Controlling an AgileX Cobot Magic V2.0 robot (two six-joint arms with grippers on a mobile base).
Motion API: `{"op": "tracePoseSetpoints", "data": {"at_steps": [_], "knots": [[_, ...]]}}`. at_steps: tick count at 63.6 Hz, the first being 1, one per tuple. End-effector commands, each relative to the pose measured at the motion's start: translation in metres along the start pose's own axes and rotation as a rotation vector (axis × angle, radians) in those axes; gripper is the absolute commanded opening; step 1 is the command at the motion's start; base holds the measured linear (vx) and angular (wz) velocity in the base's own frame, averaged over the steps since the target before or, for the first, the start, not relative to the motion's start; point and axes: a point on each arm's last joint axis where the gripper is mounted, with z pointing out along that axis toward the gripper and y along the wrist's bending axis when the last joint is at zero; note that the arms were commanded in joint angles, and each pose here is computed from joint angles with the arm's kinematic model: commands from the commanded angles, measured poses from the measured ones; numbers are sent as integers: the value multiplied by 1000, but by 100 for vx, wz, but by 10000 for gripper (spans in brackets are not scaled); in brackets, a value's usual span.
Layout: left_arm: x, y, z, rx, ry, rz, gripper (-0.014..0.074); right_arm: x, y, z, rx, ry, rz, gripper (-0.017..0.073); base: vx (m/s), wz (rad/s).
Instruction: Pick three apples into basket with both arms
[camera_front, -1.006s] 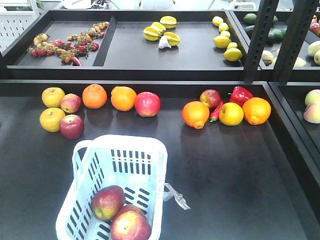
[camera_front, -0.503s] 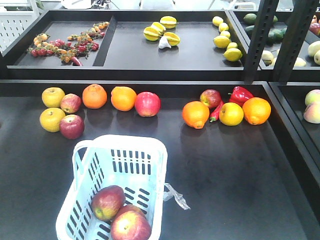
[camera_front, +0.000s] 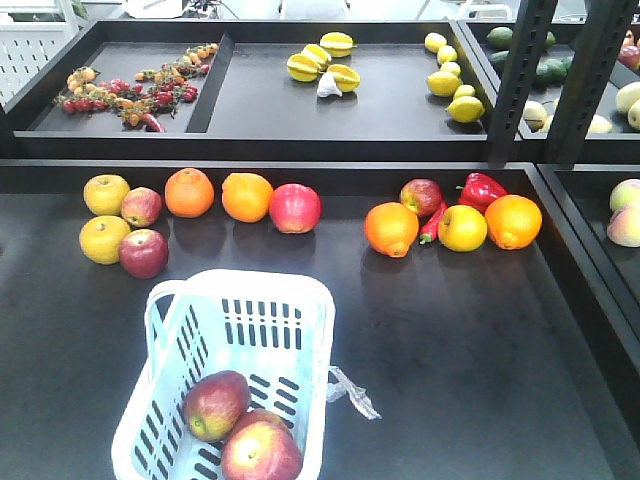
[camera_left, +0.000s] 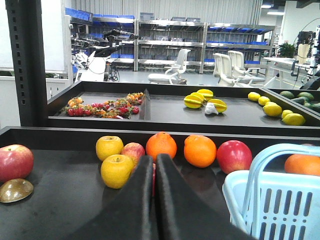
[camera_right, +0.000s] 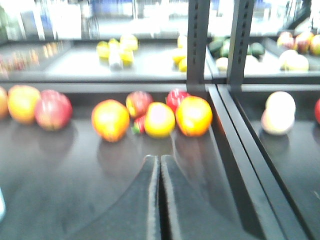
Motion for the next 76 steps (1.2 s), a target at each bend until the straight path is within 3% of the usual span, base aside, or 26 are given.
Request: {"op": "tracePoseSetpoints", "data": {"at_steps": [1, 76], "knots": [[0, -1, -1, 13, -68, -18, -6, -5, 0, -2, -2, -144, 17, -9, 0, 0], [0, -1, -1, 13, -64, -18, -6, -3, 0, -1, -1, -144, 5, -9, 0, 0]]}}
